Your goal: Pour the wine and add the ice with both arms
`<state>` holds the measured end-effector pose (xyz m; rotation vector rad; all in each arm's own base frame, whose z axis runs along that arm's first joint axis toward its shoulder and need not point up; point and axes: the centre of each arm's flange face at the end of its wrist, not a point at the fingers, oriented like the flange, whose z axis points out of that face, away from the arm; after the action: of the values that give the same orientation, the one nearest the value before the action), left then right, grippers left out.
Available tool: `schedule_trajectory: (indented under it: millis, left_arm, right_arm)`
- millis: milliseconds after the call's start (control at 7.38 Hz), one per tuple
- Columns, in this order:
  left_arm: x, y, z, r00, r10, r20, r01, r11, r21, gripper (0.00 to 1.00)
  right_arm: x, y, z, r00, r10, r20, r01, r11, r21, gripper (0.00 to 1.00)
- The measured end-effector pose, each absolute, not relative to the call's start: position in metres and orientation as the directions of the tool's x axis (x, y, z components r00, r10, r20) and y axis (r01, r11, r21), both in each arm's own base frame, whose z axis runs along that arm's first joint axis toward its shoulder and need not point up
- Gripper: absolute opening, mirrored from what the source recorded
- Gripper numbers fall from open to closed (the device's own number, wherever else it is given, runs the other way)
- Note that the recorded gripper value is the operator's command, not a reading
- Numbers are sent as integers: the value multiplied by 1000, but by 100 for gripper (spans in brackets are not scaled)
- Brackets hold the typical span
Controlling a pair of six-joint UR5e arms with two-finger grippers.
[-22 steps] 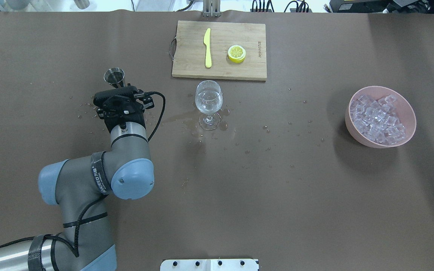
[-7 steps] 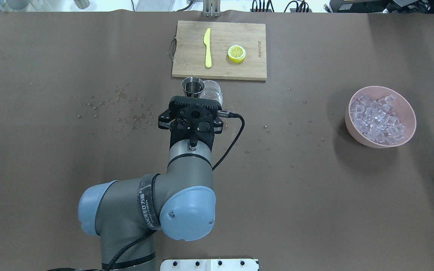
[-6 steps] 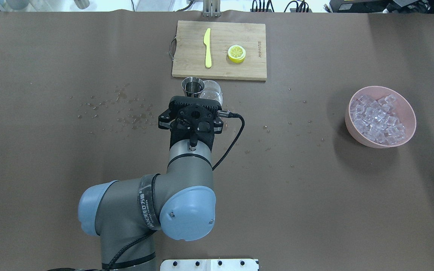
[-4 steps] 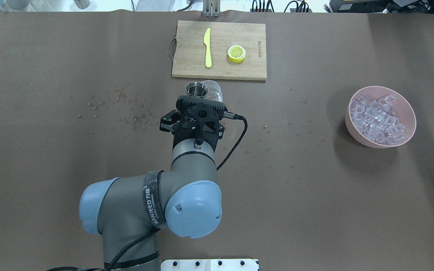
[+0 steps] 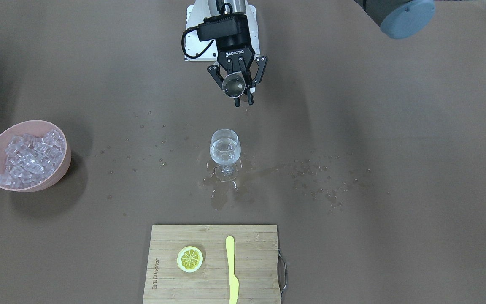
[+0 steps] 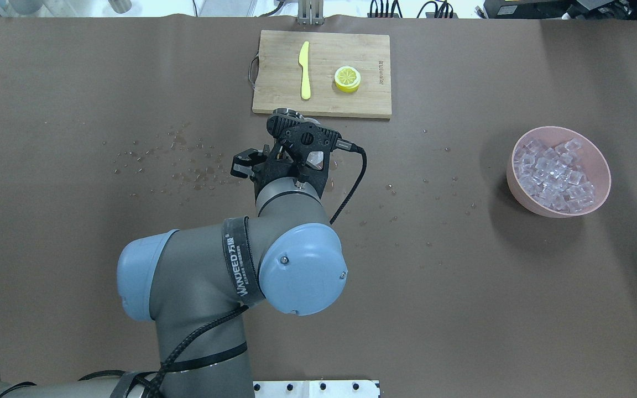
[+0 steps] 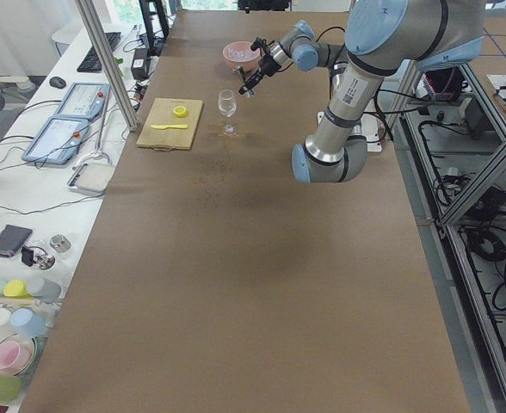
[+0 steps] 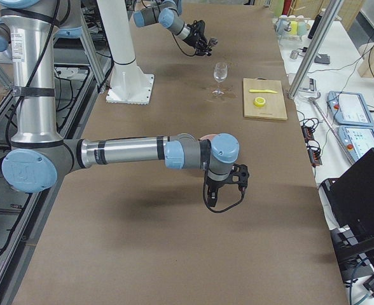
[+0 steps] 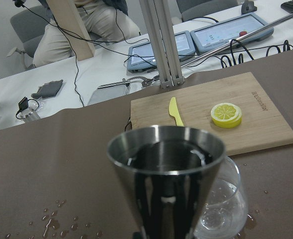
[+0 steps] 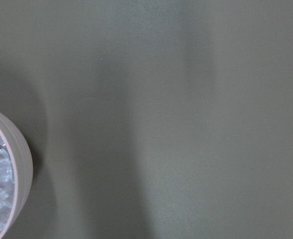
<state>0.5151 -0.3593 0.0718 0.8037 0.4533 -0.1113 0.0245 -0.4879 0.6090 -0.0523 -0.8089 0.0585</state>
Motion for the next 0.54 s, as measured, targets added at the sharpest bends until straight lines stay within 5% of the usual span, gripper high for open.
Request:
schedule_trajectory:
  millis: [542]
  left_arm:
    - [503, -376, 68, 952, 123, -281, 93, 758, 646, 0]
  right_arm:
    - [24, -487, 610, 689, 73, 722, -32, 997, -70, 100]
